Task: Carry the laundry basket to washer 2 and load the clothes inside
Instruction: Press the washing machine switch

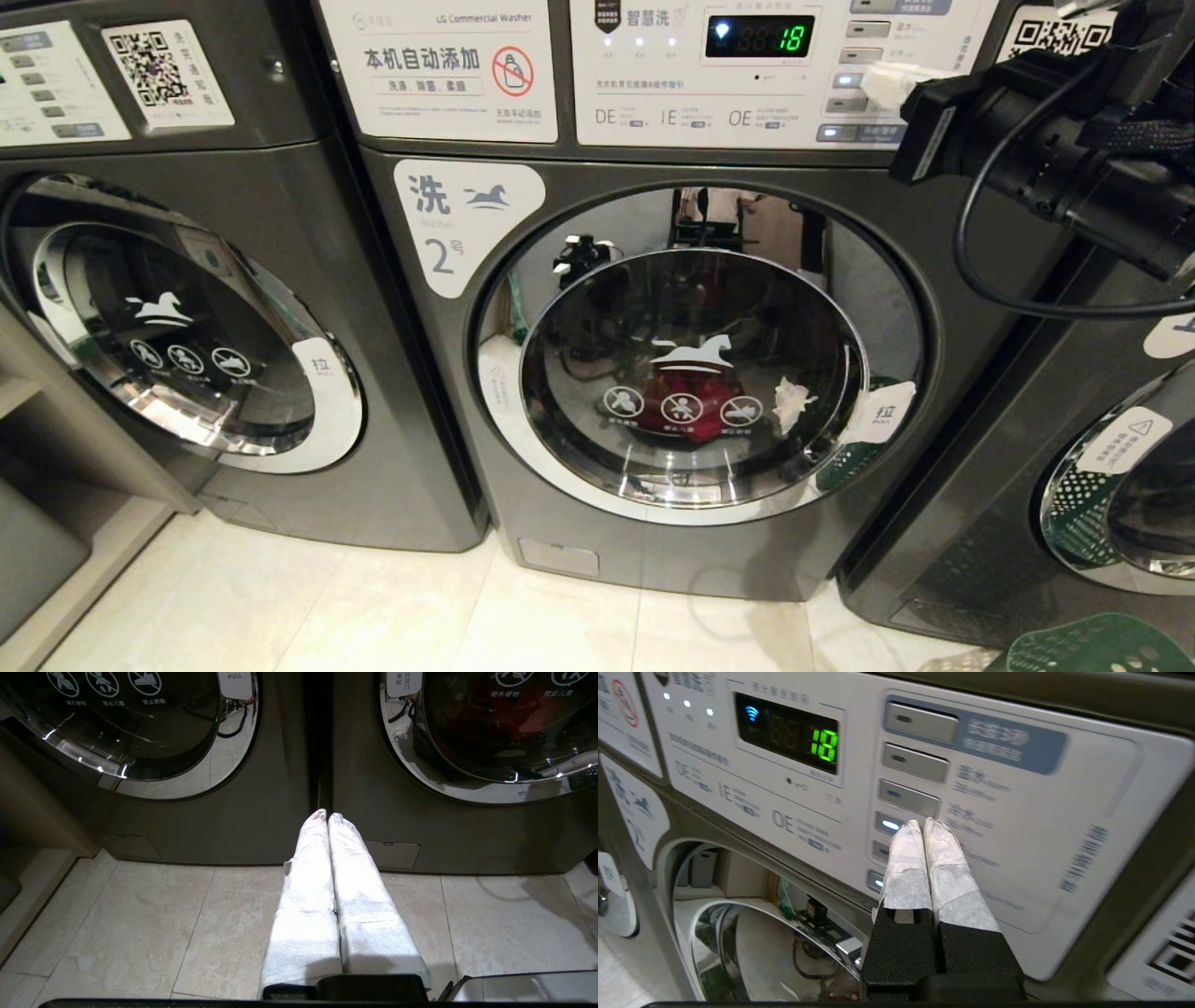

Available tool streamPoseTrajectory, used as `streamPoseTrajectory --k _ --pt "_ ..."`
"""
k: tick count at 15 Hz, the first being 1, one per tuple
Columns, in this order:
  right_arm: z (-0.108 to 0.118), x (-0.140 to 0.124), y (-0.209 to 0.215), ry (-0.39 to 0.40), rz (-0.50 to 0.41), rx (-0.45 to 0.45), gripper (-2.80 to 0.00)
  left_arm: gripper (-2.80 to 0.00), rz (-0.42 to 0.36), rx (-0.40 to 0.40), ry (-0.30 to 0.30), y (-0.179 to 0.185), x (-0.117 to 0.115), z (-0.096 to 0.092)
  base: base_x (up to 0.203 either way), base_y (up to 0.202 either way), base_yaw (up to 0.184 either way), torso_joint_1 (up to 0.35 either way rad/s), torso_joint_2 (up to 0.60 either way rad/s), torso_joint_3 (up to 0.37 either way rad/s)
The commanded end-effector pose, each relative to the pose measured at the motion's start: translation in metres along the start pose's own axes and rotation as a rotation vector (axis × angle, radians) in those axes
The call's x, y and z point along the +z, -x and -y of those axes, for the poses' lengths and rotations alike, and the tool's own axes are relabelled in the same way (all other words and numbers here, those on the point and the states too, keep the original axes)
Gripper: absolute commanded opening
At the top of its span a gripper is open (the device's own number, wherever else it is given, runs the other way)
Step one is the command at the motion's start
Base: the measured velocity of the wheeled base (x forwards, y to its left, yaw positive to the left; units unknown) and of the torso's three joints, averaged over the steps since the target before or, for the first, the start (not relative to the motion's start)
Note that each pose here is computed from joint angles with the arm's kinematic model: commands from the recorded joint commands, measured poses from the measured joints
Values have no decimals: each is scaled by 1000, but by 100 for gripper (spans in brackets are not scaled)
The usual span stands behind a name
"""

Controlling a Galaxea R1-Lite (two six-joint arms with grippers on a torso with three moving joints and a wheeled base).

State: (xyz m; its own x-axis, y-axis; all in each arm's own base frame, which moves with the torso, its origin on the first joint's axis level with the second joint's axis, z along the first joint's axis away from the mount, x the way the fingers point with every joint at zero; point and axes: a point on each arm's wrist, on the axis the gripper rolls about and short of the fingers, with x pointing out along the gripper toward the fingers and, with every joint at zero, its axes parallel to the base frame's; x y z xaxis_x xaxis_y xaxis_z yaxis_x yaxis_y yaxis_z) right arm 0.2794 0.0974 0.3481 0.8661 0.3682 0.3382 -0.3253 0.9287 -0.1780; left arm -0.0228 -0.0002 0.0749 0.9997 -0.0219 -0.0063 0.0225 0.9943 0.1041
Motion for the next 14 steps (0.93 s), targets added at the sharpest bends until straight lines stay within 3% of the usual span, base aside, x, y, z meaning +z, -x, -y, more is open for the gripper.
streamPoseTrajectory --k 1,6,14 --pt "-2 9 18 -2 -7 30 -280 -280 -1 0 -1 0 0 0 0 0 0 0 0 0" --pt "-6 -1 32 -9 -56 78 -280 -280 0 0 -1 0 0 0 0 0 0 0 0 0" --pt "-11 -25 15 -17 -114 93 -280 -280 0 0 -1 0 0 0 0 0 0 0 0 0"
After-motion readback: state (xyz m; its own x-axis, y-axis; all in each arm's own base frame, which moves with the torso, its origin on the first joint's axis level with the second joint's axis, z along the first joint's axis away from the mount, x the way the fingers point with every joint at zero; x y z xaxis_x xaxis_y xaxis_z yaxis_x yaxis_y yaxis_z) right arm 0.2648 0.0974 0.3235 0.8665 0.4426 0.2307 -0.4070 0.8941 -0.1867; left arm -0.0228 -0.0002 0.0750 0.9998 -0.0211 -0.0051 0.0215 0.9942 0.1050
